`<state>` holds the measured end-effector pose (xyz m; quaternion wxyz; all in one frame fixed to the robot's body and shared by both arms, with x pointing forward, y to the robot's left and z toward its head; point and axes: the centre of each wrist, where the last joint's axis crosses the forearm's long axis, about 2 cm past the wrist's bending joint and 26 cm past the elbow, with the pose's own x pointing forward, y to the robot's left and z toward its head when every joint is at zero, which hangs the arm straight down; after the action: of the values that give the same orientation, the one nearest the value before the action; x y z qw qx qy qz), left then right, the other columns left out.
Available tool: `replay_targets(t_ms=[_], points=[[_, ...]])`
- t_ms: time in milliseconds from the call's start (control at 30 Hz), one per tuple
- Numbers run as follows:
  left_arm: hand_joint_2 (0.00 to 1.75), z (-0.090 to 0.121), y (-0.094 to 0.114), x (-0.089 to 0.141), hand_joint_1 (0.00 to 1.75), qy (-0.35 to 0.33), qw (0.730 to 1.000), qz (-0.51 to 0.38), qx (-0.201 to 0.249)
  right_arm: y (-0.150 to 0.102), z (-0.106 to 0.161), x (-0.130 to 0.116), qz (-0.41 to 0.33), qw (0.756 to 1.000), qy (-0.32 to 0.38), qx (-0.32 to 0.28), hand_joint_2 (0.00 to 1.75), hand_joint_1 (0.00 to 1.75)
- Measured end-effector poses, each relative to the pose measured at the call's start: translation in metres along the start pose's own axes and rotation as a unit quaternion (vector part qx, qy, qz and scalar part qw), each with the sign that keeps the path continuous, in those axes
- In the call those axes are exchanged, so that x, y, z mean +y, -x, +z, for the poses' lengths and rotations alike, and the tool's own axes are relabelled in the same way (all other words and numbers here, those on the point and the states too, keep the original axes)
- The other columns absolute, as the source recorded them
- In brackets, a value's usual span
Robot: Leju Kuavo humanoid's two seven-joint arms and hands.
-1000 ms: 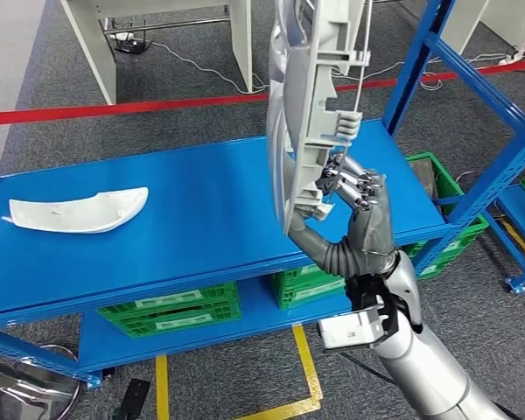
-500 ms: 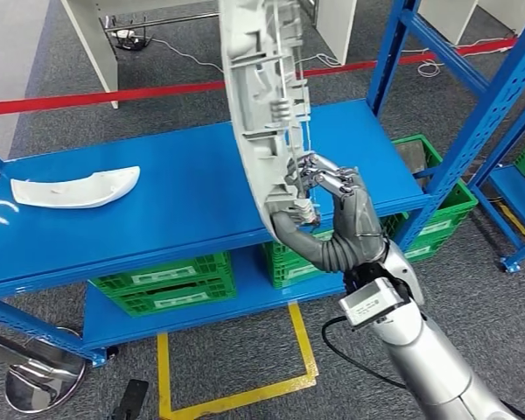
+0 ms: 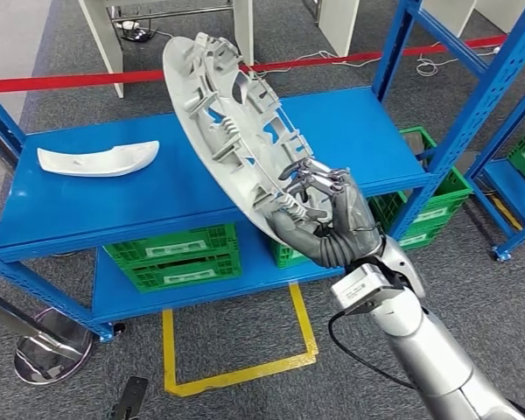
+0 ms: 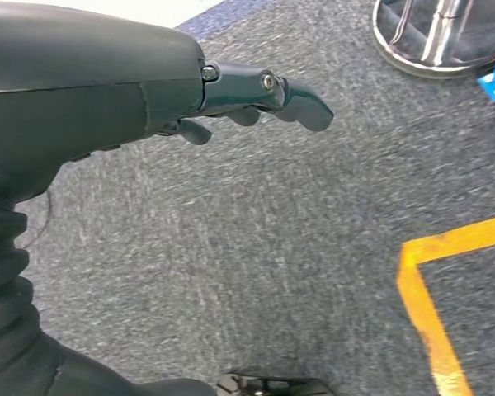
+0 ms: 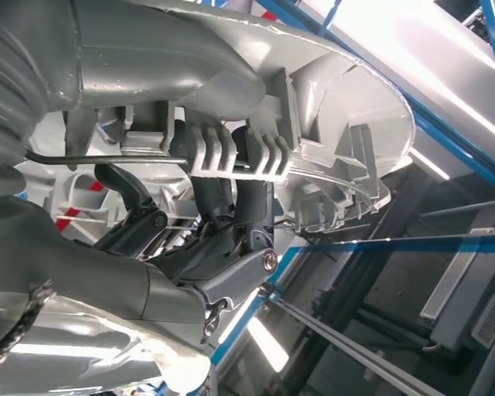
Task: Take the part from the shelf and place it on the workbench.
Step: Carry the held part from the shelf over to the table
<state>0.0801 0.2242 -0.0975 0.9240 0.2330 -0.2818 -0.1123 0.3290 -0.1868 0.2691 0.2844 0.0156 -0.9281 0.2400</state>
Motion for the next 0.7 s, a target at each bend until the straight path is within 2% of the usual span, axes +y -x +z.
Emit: replay_targets(t_ms=[433,700], points=[[1.75,0.001,0.004,0.001,0.0,-0.005,1.0,-0.002,0.005,0.008,-0.003,-0.003,-0.016,1.0,-0.017,0.011,1.75,1.75],[1.75,-0.001,0.003,0.003,0.0,-0.008,1.0,-0.005,0.002,0.01,-0.004,-0.011,-0.015,1.0,0.001,0.006,1.75,1.75]])
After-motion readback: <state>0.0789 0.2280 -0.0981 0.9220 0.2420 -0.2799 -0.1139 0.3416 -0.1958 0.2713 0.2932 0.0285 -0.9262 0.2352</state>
